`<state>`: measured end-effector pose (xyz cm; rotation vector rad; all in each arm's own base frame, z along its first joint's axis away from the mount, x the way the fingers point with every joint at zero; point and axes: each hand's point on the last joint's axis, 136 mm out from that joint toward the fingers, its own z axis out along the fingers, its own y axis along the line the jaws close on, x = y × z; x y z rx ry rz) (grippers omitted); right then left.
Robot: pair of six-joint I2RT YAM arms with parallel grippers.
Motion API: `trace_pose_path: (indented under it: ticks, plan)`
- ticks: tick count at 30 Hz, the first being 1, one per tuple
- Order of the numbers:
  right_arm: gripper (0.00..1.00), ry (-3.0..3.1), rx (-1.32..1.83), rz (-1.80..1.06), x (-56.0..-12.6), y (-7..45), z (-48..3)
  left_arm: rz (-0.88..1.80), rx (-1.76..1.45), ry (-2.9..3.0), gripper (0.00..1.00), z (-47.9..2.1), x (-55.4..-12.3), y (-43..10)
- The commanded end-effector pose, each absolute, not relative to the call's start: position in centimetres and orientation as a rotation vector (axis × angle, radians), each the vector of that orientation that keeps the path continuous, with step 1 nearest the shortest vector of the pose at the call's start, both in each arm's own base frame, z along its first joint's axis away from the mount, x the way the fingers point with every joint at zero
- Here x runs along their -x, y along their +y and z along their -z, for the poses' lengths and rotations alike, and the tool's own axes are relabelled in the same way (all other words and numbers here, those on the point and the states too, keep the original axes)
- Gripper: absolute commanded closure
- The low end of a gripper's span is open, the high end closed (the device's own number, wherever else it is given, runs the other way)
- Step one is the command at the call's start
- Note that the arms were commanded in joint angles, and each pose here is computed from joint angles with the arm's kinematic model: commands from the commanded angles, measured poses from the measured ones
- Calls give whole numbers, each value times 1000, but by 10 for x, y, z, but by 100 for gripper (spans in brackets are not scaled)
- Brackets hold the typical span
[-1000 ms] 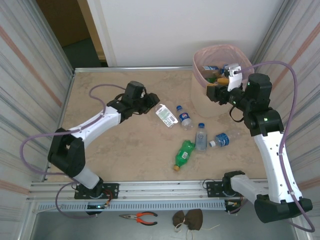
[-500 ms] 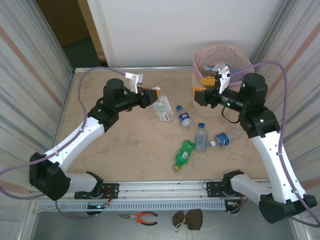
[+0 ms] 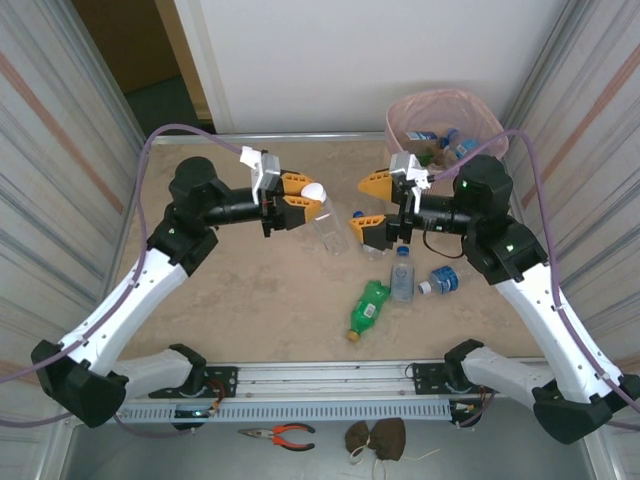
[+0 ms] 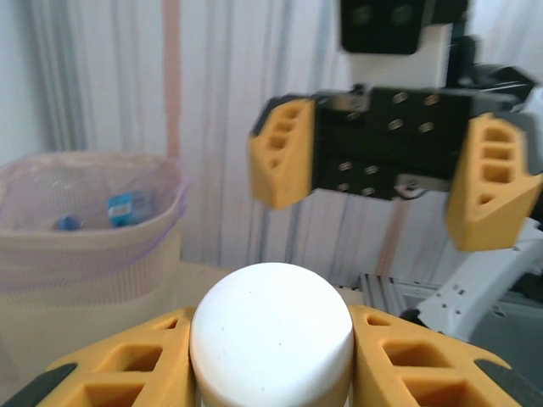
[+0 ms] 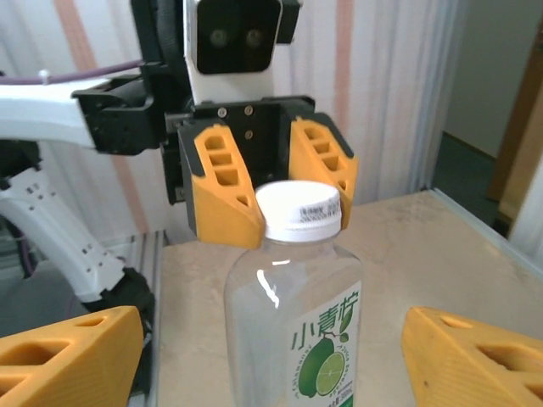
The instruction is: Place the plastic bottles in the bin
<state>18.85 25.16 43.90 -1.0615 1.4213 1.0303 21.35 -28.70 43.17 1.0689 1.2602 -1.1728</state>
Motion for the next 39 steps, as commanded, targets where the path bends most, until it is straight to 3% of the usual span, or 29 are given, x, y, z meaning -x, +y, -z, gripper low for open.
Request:
trace_pose_path:
  ticks: [1, 7, 11, 16, 22, 24, 29, 30, 39]
  plan:
    - [17, 1311, 1172, -1083, -163, 259, -442, 1177, -1208, 986, 81, -476, -168, -277]
    - [12, 1280, 1267, -1140, -147, 276, -435, 1216, -1330, 831, 81, -495, -129, -280]
    - [13, 1274, 1357, -1206, -134, 286, -426, 1186, -1321, 849, 81, -500, -129, -283]
    - [22, 1289, 1378, -1212, -131, 292, -422, 1176, -1311, 846, 81, -502, -130, -284]
    - [40, 1297, 1366, -1243, -131, 294, -427, 1168, -1296, 859, 77, -500, -135, -285]
    - [43, 1300, 1365, -1248, -131, 295, -427, 1160, -1286, 866, 72, -500, -136, -285]
    - [44, 1316, 1338, -1211, -136, 293, -431, 1104, -1227, 892, 37, -502, -141, -279]
    - [43, 1321, 1329, -1197, -138, 292, -431, 1089, -1211, 899, 34, -503, -143, -278]
    - [43, 1471, 1081, -1039, -192, 272, -446, 980, -1082, 970, 25, -502, -154, -263]
